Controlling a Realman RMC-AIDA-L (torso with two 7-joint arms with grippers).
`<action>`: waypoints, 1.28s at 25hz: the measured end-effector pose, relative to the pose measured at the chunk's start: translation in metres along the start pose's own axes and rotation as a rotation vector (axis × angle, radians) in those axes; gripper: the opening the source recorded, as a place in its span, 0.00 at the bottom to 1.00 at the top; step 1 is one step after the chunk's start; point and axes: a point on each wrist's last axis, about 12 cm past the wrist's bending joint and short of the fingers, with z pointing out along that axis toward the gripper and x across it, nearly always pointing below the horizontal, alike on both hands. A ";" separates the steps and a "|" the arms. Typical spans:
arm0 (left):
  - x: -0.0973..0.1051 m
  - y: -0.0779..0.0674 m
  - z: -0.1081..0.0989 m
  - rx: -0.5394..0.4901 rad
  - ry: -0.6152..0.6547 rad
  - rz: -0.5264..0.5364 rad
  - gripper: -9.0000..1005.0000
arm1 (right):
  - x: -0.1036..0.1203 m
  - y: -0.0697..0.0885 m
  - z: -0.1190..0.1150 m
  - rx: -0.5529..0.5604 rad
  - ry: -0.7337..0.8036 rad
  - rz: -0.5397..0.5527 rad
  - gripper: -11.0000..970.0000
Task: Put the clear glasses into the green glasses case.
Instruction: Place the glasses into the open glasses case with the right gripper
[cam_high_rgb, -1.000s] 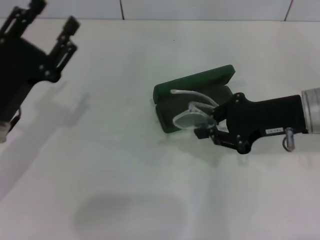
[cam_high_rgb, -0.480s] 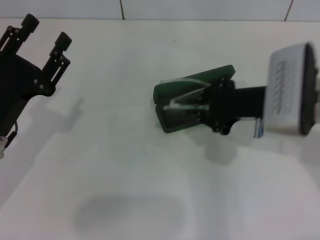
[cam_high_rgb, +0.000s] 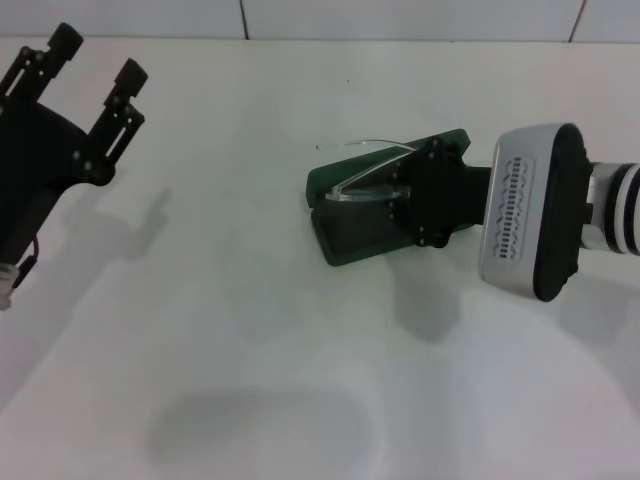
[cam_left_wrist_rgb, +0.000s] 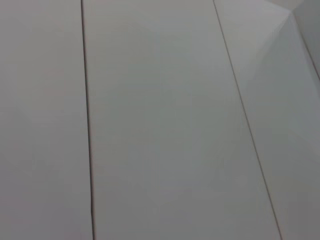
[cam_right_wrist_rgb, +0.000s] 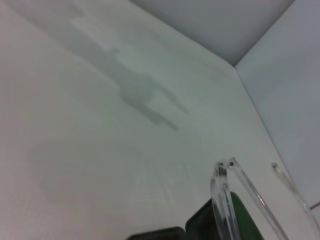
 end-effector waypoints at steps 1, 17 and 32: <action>0.000 0.000 0.002 0.004 0.000 0.001 0.64 | 0.001 0.001 0.001 0.005 0.005 -0.021 0.14; 0.001 0.002 0.009 0.008 0.003 0.001 0.64 | 0.011 0.006 0.006 0.015 0.057 -0.061 0.14; 0.002 0.000 0.014 0.027 0.000 -0.013 0.64 | 0.023 0.014 0.009 -0.006 0.119 -0.023 0.14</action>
